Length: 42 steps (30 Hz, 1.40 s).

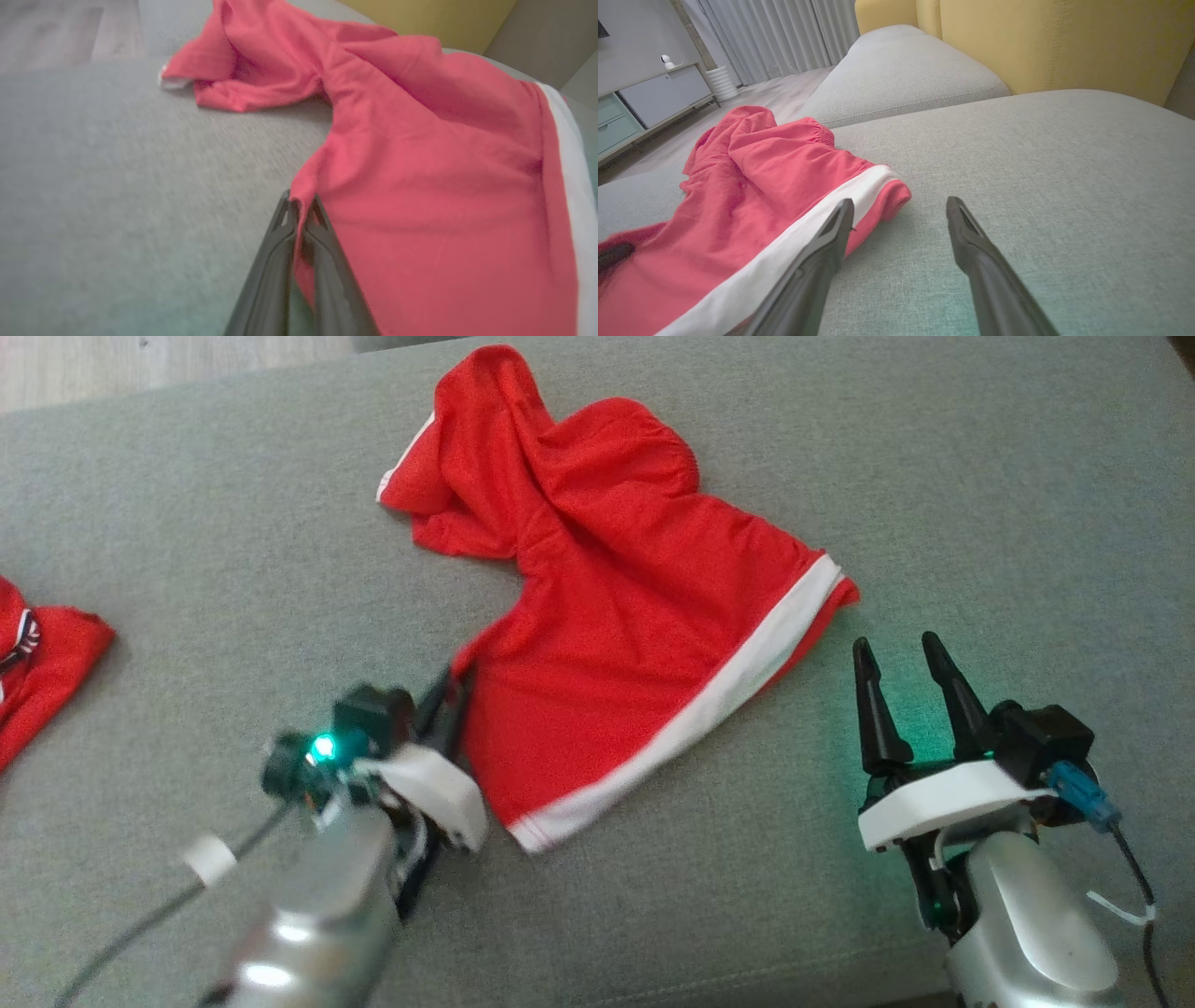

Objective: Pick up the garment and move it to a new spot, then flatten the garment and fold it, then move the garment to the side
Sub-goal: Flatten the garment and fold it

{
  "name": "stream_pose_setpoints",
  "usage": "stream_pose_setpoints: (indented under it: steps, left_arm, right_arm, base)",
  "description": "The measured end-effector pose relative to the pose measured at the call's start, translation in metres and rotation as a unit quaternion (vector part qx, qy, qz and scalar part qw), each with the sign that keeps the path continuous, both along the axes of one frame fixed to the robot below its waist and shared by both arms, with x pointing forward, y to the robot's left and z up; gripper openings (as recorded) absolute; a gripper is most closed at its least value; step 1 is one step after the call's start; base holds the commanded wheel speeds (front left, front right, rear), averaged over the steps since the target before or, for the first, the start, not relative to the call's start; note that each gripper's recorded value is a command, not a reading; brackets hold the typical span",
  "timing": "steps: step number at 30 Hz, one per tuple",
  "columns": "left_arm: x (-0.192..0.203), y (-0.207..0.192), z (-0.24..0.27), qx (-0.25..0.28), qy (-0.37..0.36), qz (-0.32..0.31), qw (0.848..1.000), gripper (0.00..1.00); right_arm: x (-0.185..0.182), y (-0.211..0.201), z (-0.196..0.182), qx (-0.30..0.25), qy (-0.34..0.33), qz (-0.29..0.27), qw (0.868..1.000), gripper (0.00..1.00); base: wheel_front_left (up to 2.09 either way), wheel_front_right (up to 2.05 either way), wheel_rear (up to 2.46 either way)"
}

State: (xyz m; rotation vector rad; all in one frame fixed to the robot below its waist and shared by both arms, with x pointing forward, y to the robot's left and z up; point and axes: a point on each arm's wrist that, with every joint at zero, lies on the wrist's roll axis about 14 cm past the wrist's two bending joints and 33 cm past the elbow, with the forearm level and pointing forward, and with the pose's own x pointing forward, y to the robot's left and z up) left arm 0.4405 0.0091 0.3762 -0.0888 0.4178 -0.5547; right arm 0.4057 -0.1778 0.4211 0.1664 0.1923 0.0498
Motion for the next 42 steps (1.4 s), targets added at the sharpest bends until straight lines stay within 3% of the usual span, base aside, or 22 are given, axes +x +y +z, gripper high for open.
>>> stream_pose_setpoints:
  steps: [6,10,11,12,15,21,32,37,42]
  left_arm:
    - [0.065,0.037,0.048,0.065,-0.097,0.001,0.993,0.00]
    - [0.088,0.055,0.059,0.110,-0.117,-0.002,0.987,0.00]
    - [0.089,0.057,0.056,0.115,-0.112,-0.001,0.987,0.44]
    - [0.088,0.058,0.052,0.119,-0.105,-0.004,0.987,1.00]
    - [0.086,0.062,0.044,0.117,-0.088,0.007,0.989,1.00]
    - [0.077,0.083,0.064,0.063,-0.110,0.112,0.986,1.00]
    - [-0.049,0.122,0.042,0.022,-0.087,0.215,0.973,1.00]
    - [-0.083,0.134,0.047,0.015,-0.096,0.237,0.967,1.00]
    - [-0.093,0.144,0.049,0.013,-0.099,0.254,0.962,1.00]
  right_arm:
    - [0.001,0.003,-0.001,0.002,0.001,0.004,1.000,1.00]
    - [0.000,0.004,-0.001,0.004,0.001,0.006,1.000,1.00]
    - [0.000,0.004,-0.001,0.005,0.001,0.005,1.000,1.00]
    - [-0.001,0.003,-0.001,0.006,0.002,0.004,1.000,1.00]
    - [-0.003,0.001,0.002,0.007,-0.001,0.000,1.000,1.00]
    - [-0.003,0.002,0.017,0.012,-0.022,-0.001,1.000,1.00]
    - [-0.031,0.018,0.018,0.020,-0.021,0.017,0.999,1.00]
    - [-0.043,0.023,0.017,0.016,-0.021,0.025,0.999,1.00]
    - [-0.047,0.026,0.015,0.016,-0.018,0.029,0.999,1.00]
  base:
    - [0.00,0.00,0.00]
    - [0.00,0.00,0.00]
    - [0.00,0.00,0.00]
    - [0.00,0.00,0.00]
    - [0.00,0.00,0.00]
    - [0.00,0.00,0.00]
    - [0.00,0.00,0.00]
    - [0.00,0.00,0.00]
    - [0.00,0.00,0.00]
